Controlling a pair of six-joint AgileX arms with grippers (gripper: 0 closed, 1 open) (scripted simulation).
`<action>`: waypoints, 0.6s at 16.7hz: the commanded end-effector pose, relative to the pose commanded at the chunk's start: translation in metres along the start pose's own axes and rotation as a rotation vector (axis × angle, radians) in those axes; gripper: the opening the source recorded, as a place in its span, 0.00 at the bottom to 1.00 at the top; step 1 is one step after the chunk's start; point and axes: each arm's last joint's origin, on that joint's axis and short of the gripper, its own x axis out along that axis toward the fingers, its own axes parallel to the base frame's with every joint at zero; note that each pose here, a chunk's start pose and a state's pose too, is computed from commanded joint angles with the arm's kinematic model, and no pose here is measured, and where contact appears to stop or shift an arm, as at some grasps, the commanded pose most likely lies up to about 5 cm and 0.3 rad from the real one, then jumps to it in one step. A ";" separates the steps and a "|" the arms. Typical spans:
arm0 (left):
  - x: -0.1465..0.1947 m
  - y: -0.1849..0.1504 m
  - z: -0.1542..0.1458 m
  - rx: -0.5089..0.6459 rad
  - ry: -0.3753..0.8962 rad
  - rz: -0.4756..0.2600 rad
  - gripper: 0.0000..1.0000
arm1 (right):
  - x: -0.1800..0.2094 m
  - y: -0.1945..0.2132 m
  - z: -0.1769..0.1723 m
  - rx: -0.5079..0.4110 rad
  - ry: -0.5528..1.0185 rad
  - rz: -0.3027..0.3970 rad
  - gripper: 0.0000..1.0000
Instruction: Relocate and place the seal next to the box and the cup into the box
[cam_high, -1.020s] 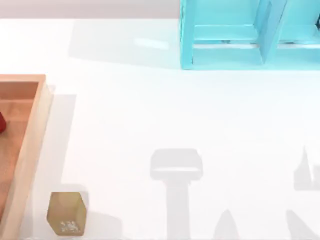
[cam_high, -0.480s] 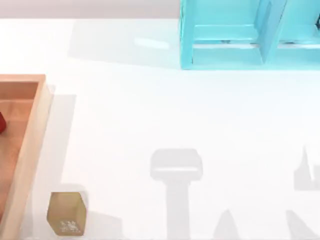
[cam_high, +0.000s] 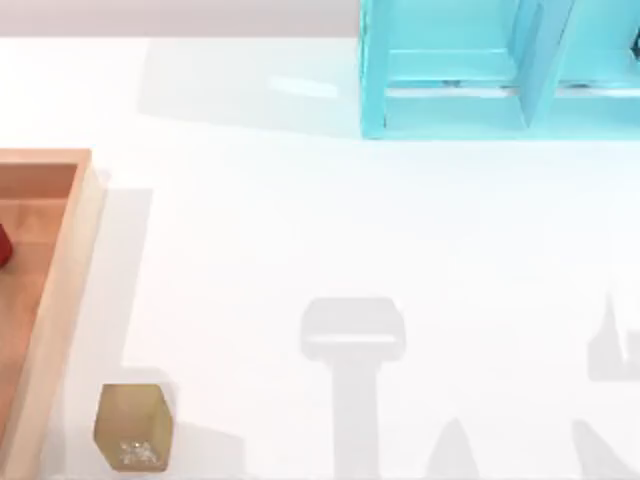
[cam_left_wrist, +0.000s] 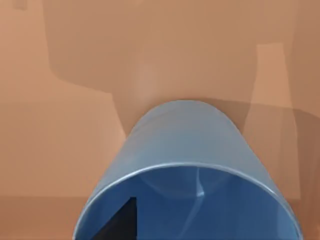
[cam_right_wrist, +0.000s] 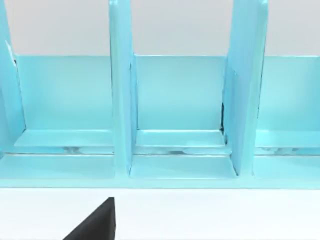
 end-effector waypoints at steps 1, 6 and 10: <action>0.000 0.000 0.000 0.000 0.000 0.000 1.00 | 0.000 0.000 0.000 0.000 0.000 0.000 1.00; 0.000 0.000 0.000 0.001 -0.001 0.000 1.00 | 0.000 0.000 0.000 0.000 0.000 0.000 1.00; -0.018 0.002 0.005 0.004 -0.007 0.001 1.00 | 0.000 0.000 0.000 0.000 0.000 0.000 1.00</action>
